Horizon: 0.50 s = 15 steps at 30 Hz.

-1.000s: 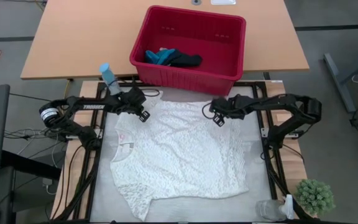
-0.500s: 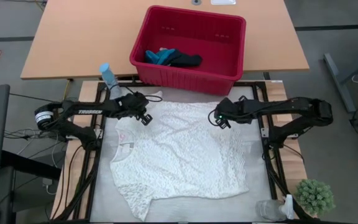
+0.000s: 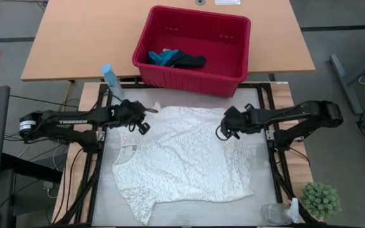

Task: Fold Laundry from Bin
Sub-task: Fold the white shirt

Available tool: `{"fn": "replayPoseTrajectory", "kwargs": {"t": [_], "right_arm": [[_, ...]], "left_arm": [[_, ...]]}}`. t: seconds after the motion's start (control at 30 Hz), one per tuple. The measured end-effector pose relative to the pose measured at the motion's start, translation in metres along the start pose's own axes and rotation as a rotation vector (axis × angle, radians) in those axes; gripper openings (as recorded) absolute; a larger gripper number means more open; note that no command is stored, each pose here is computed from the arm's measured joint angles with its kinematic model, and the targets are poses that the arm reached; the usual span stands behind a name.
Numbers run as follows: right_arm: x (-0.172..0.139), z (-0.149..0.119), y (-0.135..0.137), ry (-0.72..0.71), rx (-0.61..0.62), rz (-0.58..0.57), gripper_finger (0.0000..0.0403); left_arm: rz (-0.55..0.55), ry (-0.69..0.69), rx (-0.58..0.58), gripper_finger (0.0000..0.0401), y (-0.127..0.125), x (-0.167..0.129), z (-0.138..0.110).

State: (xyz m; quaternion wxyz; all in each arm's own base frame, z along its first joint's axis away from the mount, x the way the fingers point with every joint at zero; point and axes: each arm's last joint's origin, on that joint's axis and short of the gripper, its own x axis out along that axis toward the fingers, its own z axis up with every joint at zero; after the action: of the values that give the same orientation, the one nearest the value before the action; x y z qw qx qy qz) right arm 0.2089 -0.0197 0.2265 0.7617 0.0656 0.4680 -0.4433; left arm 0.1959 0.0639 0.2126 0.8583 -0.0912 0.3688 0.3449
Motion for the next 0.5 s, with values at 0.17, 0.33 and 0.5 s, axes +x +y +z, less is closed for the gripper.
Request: {"fn": "replayPoseTrajectory", "kwargs": {"t": [0.17,0.33,0.5], "right_arm": [[-0.014,-0.015,0.012,-0.012,0.01,0.031,0.0012],[-0.028,-0.03,0.02,-0.03,0.031,0.049,0.0012],[-0.041,-0.044,0.027,-0.044,0.057,0.093,0.0012]], "left_arm": [[-0.039,-0.027,0.027,0.0,-0.023,-0.013,-0.008],[-0.056,-0.066,0.039,0.0,-0.044,-0.026,-0.018],[-0.076,-0.096,0.041,0.0,-0.061,-0.04,-0.03]]}}
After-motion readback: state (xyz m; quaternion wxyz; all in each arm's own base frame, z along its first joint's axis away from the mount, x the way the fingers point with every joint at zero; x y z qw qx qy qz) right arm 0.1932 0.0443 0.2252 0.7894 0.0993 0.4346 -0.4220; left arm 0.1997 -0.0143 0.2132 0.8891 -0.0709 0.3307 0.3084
